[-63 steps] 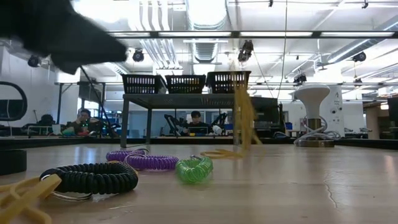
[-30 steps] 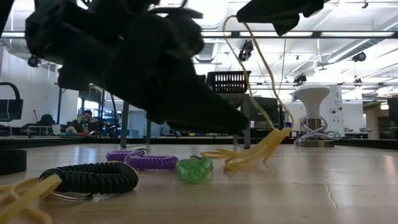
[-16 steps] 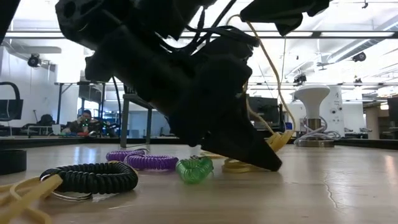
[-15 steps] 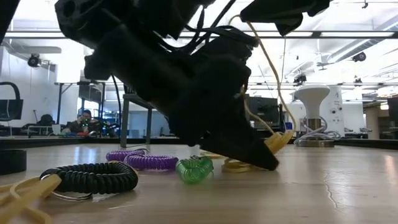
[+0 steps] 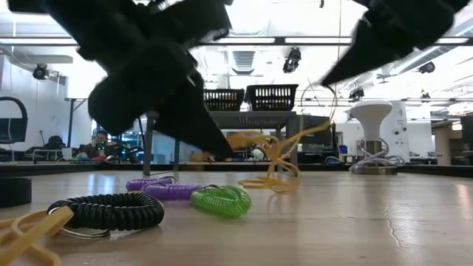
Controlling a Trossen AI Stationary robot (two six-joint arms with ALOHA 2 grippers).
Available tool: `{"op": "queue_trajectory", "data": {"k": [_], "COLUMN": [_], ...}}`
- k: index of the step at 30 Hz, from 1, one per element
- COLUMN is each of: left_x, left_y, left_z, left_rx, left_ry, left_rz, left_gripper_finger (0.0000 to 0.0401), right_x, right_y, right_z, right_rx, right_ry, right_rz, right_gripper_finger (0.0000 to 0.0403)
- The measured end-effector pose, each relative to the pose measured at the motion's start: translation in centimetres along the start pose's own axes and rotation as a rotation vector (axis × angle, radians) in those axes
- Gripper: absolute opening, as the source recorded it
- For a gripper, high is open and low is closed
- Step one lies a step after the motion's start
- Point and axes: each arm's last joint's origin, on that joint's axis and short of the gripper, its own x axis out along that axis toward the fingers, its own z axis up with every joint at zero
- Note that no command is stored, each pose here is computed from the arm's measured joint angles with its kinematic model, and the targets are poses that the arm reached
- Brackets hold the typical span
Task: Pick & Place Office Desk Supplies
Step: Put the yellow rubber band into the right black bin on the shelf
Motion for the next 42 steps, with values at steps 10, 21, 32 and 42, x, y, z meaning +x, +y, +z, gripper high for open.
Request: {"op": "queue_trajectory", "data": {"k": [10, 21, 32, 42], "left_x": [-2.4, -1.1, -0.2, -2.5], "left_y": [2.2, 2.7, 3.6, 5.6], "left_z": [-2.3, -5.5, -5.6, -4.7], "left_rx": [-0.08, -0.129, -0.214, -0.359], "left_ry": [-0.002, -0.109, -0.169, -0.156], "left_rz": [0.133, 0.005, -0.088, 0.011], "left_gripper_finger": [0.0002, 0.0011, 0.0099, 0.0212], "right_x": [-2.2, -2.1, -2.6, -2.7], "right_y": [-1.9, -1.9, -1.0, -8.2], "right_z": [-2.2, -3.0, 3.5, 15.7], "right_rx": [0.119, 0.141, -0.036, -0.201], "right_ry": [0.157, 0.132, -0.107, -0.203], "right_rz": [-0.103, -0.125, -0.092, -0.304], "right_gripper_finger": [0.0008, 0.0008, 0.0008, 0.0008]}}
